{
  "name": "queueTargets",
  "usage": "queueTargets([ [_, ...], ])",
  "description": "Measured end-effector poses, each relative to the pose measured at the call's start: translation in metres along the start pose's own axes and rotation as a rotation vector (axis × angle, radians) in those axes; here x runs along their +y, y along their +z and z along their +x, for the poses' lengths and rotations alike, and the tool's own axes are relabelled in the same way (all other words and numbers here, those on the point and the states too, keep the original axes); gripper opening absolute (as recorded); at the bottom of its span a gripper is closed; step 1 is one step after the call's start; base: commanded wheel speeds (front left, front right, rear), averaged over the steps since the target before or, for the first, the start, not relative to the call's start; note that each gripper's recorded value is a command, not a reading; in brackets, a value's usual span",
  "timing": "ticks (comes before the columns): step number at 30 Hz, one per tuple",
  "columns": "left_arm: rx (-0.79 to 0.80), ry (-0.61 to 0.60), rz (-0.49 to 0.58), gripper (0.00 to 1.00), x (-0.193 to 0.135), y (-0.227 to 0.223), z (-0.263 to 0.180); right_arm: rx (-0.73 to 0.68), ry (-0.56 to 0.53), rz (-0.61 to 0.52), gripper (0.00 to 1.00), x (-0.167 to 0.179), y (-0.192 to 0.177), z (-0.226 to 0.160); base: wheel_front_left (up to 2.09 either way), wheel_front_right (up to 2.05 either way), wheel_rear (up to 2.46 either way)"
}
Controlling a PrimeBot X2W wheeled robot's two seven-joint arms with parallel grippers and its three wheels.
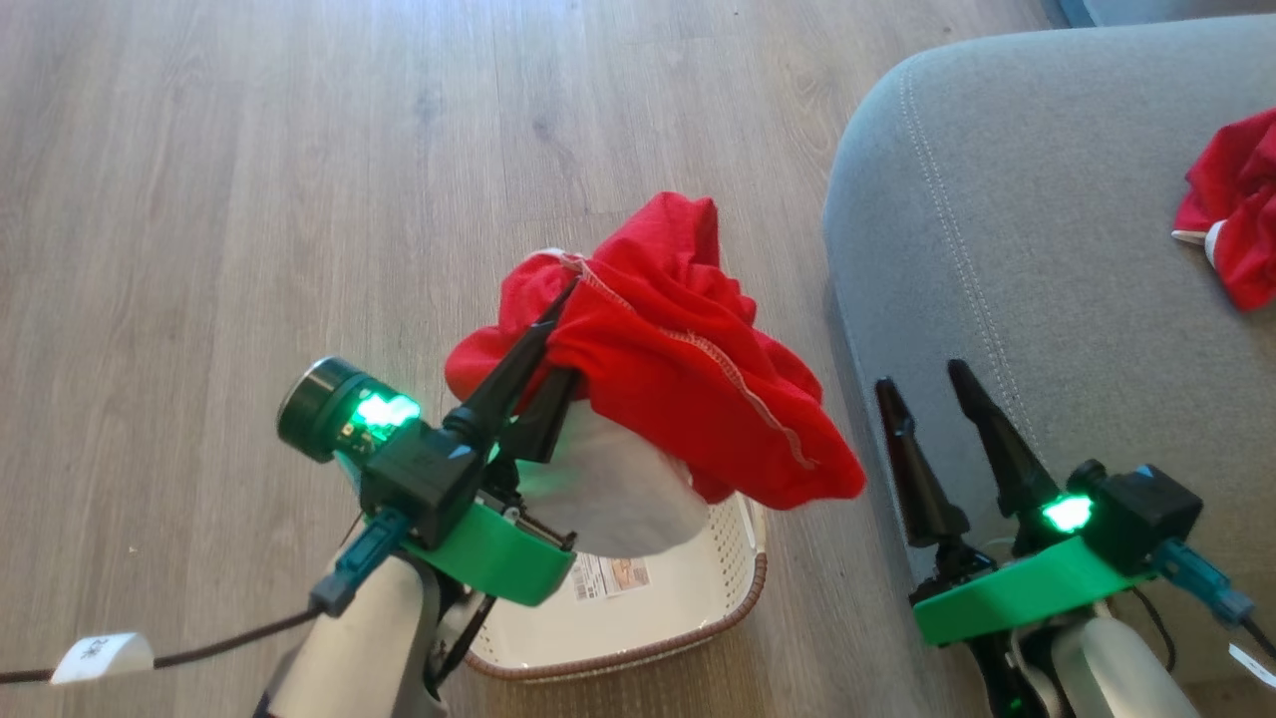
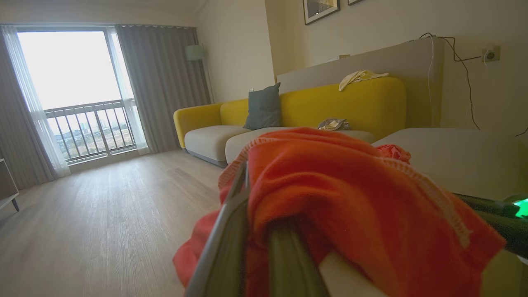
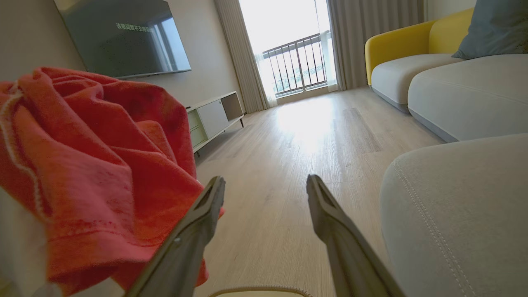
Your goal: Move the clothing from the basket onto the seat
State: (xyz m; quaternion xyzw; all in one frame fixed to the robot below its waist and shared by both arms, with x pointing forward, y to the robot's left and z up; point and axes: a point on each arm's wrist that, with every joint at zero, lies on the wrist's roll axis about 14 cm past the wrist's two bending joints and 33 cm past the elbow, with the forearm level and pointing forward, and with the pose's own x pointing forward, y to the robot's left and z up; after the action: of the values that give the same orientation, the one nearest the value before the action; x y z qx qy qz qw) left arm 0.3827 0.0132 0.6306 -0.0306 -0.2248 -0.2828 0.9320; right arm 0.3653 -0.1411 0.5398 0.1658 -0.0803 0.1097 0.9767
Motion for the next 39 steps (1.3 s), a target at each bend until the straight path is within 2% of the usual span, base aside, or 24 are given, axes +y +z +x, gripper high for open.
queueTargets([
  [16, 0.046, 0.009, 0.017, 0.0, 0.013, -0.02, 0.003, -0.01, 0.337, -0.105, 1.0, 0.072, 0.017, -0.004, 0.0, 0.0, 0.0],
  [20, 0.042, -0.047, 0.023, 0.0, -0.002, -0.019, 0.006, -0.016, 0.373, -0.132, 1.0, 0.08, 0.018, -0.002, 0.0, 0.0, 0.0],
  [27, 0.069, -0.169, 0.013, 0.0, -0.042, -0.024, -0.002, 0.054, 0.398, -0.176, 1.0, 0.081, -0.006, -0.003, 0.0, 0.0, 0.0],
  [39, 0.056, -0.28, -0.017, 0.0, -0.081, -0.016, -0.007, 0.118, 0.496, -0.237, 1.0, 0.098, -0.028, -0.004, 0.0, 0.0, 0.0],
])
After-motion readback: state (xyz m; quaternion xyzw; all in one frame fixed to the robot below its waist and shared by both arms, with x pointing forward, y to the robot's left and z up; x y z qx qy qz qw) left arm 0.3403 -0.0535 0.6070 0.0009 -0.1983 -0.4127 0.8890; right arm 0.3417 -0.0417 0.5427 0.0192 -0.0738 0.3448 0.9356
